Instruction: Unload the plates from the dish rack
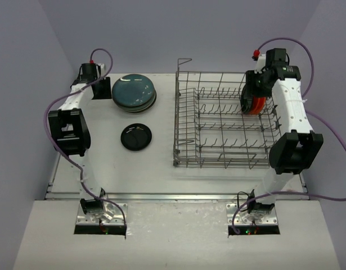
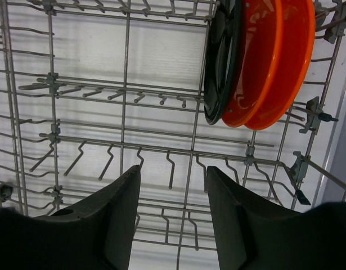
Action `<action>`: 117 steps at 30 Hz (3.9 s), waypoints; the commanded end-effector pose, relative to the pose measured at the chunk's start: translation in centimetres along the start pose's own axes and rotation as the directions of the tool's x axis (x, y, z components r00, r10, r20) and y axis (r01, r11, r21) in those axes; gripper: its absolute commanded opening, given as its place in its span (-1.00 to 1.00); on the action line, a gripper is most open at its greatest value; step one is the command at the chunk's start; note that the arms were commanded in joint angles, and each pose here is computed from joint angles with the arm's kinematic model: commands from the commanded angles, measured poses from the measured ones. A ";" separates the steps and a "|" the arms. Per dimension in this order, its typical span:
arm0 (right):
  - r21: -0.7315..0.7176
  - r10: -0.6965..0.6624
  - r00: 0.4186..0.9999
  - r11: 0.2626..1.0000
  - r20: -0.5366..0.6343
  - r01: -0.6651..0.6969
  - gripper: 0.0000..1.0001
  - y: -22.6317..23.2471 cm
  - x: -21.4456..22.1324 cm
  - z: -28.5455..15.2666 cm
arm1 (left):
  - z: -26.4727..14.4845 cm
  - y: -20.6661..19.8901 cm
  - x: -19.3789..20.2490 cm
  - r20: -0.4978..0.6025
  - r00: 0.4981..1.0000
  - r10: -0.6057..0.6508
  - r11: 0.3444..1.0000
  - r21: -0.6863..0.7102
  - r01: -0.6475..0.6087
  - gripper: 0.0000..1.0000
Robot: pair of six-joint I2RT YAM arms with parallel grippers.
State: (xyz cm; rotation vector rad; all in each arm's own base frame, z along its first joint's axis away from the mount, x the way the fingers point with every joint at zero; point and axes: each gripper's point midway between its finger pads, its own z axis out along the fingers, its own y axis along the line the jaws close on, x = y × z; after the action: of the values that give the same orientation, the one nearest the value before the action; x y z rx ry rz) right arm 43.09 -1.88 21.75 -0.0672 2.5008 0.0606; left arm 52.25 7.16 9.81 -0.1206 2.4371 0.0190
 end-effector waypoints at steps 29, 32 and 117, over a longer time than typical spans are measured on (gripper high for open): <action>0.218 -0.158 0.987 0.965 0.022 0.149 -0.25 -6.1 -4.3 10.9 | -23.7 -8.1 -6.9 0.560 0.795 0.231 0.969 -0.058 -0.240 0.15; 0.230 -0.183 0.983 0.958 0.018 0.174 -0.52 -6.3 -3.2 11.1 | -23.4 -8.0 -6.7 0.555 0.798 0.234 0.969 -0.062 -0.241 0.17; -0.323 0.062 0.958 0.946 0.280 0.033 0.98 7.1 -3.5 -6.0 | -8.0 -9.2 14.3 -0.304 0.953 -0.011 0.806 0.561 0.188 -0.99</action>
State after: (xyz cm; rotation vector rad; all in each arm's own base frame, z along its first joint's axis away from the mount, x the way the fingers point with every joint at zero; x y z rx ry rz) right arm 41.43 5.97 28.55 -0.1387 2.1920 0.5215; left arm 33.60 -3.83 5.59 0.0426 2.7017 -0.8591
